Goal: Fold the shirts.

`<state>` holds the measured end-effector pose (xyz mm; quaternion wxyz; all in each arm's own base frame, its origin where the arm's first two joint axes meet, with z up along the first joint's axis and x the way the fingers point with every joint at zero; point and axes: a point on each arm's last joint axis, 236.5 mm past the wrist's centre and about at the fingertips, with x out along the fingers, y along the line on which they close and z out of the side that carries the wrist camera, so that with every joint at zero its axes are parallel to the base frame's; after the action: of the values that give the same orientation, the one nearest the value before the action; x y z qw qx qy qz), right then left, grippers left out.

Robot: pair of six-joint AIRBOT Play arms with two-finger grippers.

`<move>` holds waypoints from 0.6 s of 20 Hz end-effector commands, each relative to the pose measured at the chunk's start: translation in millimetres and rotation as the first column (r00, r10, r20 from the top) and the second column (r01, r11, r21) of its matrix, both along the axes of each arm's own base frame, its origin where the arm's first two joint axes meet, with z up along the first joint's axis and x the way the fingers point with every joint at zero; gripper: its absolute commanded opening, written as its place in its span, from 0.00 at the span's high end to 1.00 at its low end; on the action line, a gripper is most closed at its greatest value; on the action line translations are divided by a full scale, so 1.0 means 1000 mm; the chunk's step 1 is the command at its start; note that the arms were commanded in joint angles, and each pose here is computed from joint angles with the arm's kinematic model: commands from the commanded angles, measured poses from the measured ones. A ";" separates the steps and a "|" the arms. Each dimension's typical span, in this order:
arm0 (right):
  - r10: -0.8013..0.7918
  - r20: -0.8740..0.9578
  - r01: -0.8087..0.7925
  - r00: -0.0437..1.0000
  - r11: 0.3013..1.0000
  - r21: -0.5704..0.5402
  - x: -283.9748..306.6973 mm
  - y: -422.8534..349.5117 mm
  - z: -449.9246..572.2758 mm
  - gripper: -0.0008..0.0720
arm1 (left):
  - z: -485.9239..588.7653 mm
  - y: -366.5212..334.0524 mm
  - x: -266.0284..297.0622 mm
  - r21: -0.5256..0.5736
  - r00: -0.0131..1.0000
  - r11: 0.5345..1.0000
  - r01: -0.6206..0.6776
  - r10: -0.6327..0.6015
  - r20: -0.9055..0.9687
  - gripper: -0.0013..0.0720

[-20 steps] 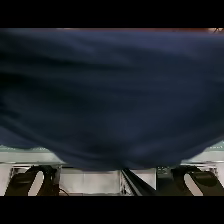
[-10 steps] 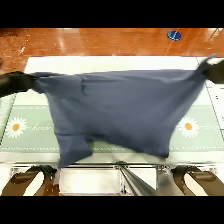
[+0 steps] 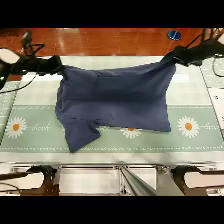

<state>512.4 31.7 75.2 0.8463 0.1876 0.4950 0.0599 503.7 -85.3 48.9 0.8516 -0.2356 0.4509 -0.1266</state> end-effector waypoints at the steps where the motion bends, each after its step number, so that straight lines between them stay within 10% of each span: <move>1: -0.082 -0.066 0.088 0.995 0.991 0.096 0.016 -0.007 -0.027 0.41 | -0.008 -0.005 0.020 -0.027 0.999 0.999 0.024 -0.025 -0.037 0.30; 7: -0.109 -0.168 0.089 0.980 0.988 -0.125 -0.078 -0.121 0.001 0.41 | -0.011 0.136 -0.068 0.122 0.945 0.992 -0.015 0.054 -0.324 0.29; 12: -0.259 -0.144 0.275 0.955 0.956 0.101 -0.161 -0.089 -0.060 0.41 | -0.086 0.132 -0.193 -0.114 0.839 0.959 -0.258 0.164 -0.519 0.29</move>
<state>393.4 -74.7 44.2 0.8035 0.2397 0.5437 -0.0374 373.8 56.7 -7.4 0.7375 -0.2953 0.6072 -0.0142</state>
